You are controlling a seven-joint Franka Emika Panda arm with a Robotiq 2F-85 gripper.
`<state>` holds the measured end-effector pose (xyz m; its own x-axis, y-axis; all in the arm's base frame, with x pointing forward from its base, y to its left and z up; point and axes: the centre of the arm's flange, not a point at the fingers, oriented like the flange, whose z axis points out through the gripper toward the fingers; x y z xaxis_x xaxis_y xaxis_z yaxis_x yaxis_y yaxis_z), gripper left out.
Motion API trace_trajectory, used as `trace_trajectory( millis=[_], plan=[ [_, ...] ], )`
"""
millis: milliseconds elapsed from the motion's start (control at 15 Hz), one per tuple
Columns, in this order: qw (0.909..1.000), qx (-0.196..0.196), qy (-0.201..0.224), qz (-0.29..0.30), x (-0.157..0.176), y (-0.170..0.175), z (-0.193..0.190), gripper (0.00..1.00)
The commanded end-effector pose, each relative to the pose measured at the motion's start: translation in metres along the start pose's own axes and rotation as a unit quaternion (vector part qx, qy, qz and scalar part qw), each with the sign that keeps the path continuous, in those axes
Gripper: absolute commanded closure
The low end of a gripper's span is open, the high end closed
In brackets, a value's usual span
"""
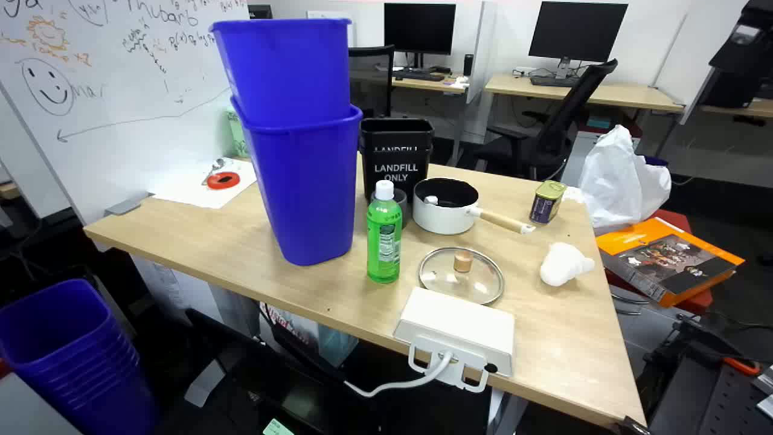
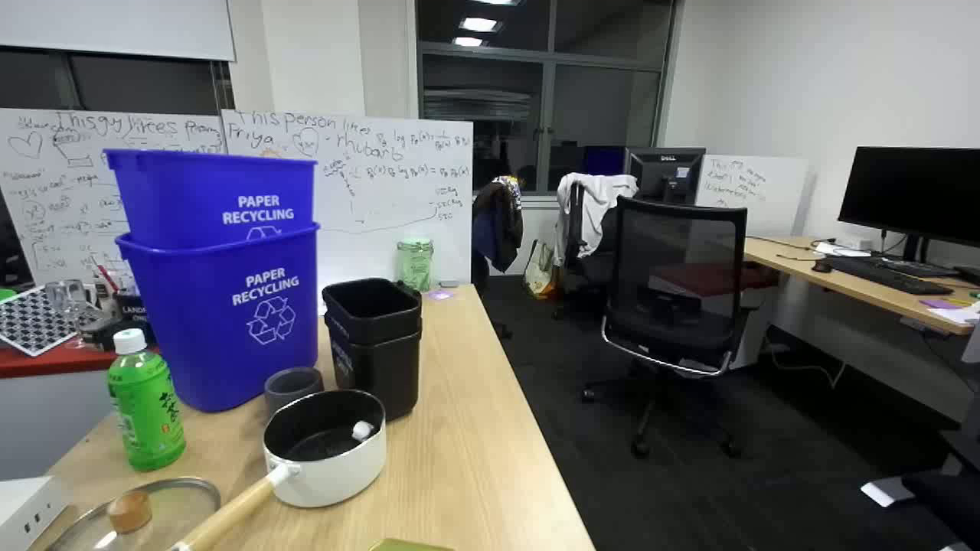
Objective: Move the green bottle to the right
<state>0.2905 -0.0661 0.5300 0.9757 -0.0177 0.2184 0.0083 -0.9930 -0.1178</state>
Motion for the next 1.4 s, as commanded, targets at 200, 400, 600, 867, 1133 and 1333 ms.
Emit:
trace_trajectory(
  millis=[200, 400, 600, 867, 1133, 1333],
  plan=[
    [0.9998, 0.015, 0.008, -0.012, 0.007, -0.01, 0.012, 0.0],
    [0.9985, 0.032, 0.023, -0.038, 0.019, -0.032, 0.031, 0.0],
    [0.9958, 0.05, 0.046, -0.062, 0.037, -0.061, 0.06, 0.0],
    [0.9906, 0.064, 0.07, -0.099, 0.058, -0.098, 0.108, 0.0],
    [0.9924, 0.057, 0.059, -0.091, 0.05, -0.105, 0.108, 0.0],
    [0.9918, 0.059, 0.07, -0.089, 0.049, -0.103, 0.098, 0.0]
  ],
)
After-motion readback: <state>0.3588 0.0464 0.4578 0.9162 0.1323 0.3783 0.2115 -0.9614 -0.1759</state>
